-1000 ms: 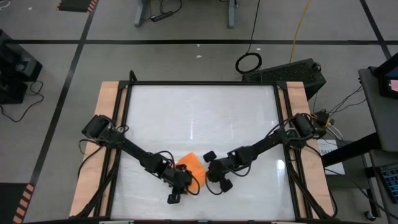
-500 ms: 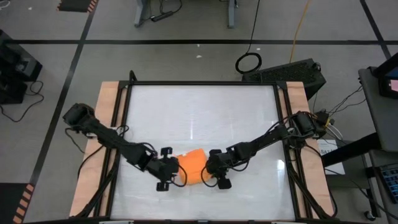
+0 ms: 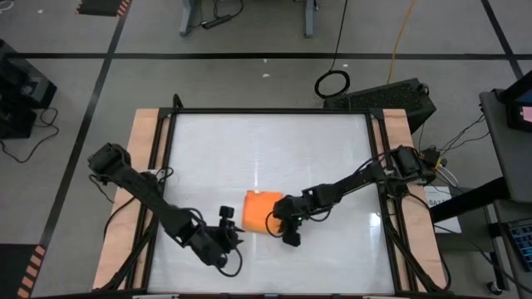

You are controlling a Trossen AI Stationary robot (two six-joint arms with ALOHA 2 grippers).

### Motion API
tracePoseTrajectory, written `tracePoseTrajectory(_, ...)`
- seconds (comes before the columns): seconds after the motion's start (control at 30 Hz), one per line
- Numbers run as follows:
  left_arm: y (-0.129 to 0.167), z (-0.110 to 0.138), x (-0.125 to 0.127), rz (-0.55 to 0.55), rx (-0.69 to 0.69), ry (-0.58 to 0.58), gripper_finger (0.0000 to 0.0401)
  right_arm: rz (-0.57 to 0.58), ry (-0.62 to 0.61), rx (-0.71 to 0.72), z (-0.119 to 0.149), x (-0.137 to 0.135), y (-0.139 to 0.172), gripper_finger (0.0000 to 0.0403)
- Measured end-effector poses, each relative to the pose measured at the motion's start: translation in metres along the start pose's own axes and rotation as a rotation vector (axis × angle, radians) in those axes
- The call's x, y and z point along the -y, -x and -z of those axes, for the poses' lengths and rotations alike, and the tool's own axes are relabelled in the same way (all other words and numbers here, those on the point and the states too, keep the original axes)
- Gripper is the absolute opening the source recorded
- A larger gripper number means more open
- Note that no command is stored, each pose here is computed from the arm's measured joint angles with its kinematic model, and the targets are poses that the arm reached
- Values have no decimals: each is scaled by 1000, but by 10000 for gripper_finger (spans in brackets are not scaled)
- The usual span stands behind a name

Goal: Roll towel
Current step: Roll the orange towel

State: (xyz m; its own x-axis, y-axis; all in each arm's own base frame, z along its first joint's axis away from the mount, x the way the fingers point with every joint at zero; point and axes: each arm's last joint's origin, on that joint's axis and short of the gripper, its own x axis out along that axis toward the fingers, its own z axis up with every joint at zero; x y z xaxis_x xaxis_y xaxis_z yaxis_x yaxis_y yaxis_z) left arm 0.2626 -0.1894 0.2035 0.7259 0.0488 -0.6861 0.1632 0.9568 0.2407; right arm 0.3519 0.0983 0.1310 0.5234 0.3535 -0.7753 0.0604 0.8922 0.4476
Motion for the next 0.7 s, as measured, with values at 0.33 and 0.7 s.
tracePoseTrajectory(0.33, -32, 11, -4, -74, -77, -84, 278, -25, -40, 21, -7, 6, 2, 3)
tracePoseTrajectory(0.7, -66, 25, -21, 67, -228, -135, 255, -27, -53, 24, -7, 6, 2, 4)
